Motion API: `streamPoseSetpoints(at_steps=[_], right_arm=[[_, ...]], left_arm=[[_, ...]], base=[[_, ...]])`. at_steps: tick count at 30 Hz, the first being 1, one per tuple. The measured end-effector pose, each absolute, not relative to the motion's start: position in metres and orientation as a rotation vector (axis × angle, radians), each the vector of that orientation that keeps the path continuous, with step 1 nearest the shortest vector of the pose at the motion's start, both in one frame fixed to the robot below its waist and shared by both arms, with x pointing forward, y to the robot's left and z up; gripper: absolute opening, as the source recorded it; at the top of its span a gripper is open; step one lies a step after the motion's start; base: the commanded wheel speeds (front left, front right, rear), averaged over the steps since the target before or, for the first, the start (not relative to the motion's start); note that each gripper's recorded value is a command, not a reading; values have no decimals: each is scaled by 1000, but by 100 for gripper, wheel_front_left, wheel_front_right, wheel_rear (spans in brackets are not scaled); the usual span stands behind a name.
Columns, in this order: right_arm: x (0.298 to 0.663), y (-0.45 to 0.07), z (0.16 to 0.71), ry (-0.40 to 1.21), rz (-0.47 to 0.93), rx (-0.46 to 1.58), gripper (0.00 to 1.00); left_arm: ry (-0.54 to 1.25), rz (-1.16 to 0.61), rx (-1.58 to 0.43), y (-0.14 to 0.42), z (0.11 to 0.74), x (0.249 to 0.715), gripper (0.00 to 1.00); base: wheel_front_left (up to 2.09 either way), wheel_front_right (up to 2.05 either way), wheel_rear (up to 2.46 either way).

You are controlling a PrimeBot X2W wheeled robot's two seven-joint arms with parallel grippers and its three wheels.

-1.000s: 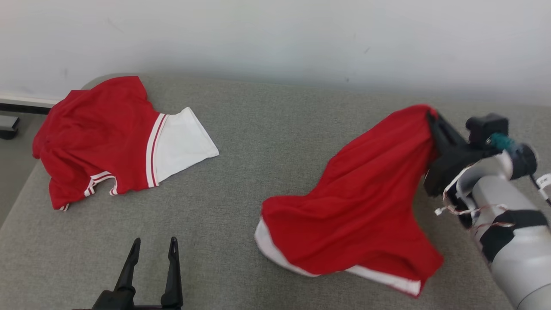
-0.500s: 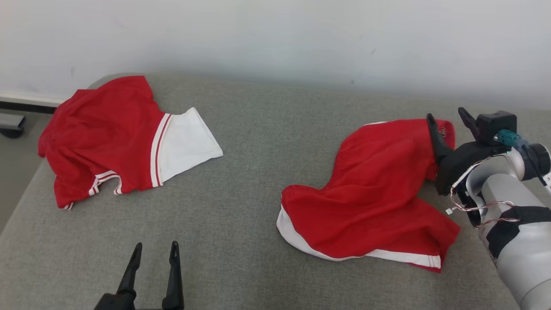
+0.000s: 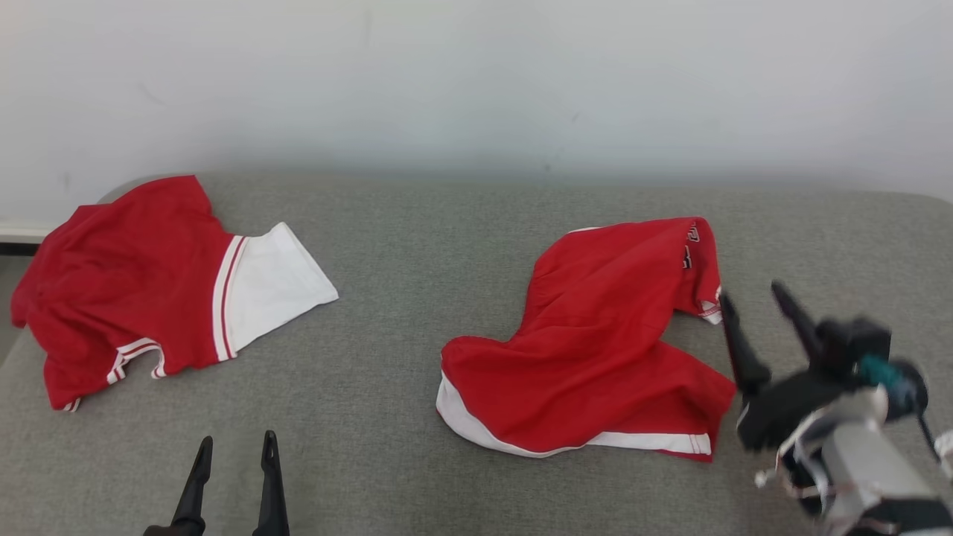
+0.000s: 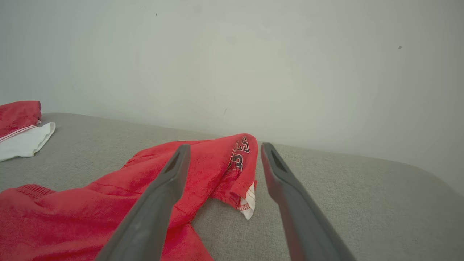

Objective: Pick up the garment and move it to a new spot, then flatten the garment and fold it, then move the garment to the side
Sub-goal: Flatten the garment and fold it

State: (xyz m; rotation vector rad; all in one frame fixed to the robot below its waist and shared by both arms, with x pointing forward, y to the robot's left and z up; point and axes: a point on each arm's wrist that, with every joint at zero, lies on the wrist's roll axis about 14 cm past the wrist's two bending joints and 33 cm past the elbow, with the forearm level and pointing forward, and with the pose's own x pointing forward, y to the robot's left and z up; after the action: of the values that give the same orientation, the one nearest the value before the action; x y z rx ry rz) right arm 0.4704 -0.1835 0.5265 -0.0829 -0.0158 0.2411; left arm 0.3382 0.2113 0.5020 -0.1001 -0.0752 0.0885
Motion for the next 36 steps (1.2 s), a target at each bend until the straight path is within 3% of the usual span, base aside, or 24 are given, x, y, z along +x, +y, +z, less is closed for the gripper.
streamPoseSetpoints(at_steps=[14,28,29,30,31,36], right_arm=[[386,-164,445,148,237,53,100],[398,-165,413,262,221,42,100],[399,-164,410,274,220,45,78],[399,-163,407,285,221,48,16],[400,-162,405,294,220,50,0],[405,-155,415,264,236,63,0]], left_arm=[[-74,67,-83,205,502,339,100],[-58,83,-76,211,497,339,100],[-56,85,-76,211,497,339,100],[-53,87,-75,212,496,338,100],[-50,88,-75,213,495,338,100],[-53,92,-75,213,496,337,100]], base=[[0,0,0],[0,0,0],[0,0,0],[0,0,0],[0,0,0],[0,0,0]])
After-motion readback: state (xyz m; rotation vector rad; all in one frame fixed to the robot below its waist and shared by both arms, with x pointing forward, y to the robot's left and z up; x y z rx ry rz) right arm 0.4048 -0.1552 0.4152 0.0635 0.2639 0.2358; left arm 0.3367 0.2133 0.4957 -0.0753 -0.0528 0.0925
